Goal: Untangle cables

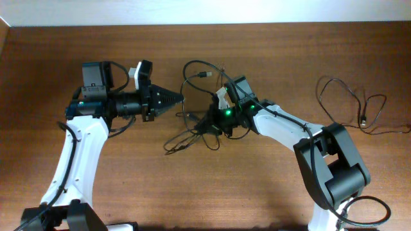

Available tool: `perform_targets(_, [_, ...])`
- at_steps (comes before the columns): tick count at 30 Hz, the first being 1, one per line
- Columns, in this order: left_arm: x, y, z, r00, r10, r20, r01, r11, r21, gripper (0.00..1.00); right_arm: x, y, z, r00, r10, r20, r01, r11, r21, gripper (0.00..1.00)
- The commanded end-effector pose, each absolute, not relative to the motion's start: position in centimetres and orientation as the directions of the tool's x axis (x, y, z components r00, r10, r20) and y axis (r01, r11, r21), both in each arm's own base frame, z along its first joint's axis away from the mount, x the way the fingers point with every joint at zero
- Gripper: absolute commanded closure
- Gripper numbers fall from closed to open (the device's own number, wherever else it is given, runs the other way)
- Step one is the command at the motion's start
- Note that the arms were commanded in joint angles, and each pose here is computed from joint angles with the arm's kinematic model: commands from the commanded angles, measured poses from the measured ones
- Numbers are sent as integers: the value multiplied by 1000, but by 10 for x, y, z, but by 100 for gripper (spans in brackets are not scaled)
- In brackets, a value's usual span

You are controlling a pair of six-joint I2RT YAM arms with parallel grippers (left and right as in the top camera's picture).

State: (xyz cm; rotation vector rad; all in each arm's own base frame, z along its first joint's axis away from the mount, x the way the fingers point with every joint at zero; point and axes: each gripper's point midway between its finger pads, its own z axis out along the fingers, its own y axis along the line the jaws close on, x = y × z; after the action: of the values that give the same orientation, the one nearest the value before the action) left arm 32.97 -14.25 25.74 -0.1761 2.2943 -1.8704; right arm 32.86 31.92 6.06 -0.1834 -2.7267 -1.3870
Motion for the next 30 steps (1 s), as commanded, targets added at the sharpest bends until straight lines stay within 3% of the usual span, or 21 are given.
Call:
perform_targets(1, [329,-142,263,-979,-185,-91,57,181,-982,100,341,299,39,-998,64,-20,30,693,720,96])
perform_targets(4, [334,-134,260,-968,-204,-144,100,212,-972,100,344,256,33,-999,48,-13,26,733,680,96])
perform_targets(7, [349,-114,240,-943,-298,-151,47,329,-943,100,345,218,34,-997,73,3,58,767,639,96])
perform_targets(12, [363,-36,176,-831,-541,-127,-273,596,-755,100,347,186,23,-991,130,14,117,830,546,96])
perform_targets(23, [343,95,150,-585,-798,-146,-584,539,-607,100,350,174,16,-989,149,-6,127,864,487,96])
perform_targets(30, [329,132,148,-495,-856,-148,-648,478,-593,100,365,142,28,-975,220,-15,188,863,469,96])
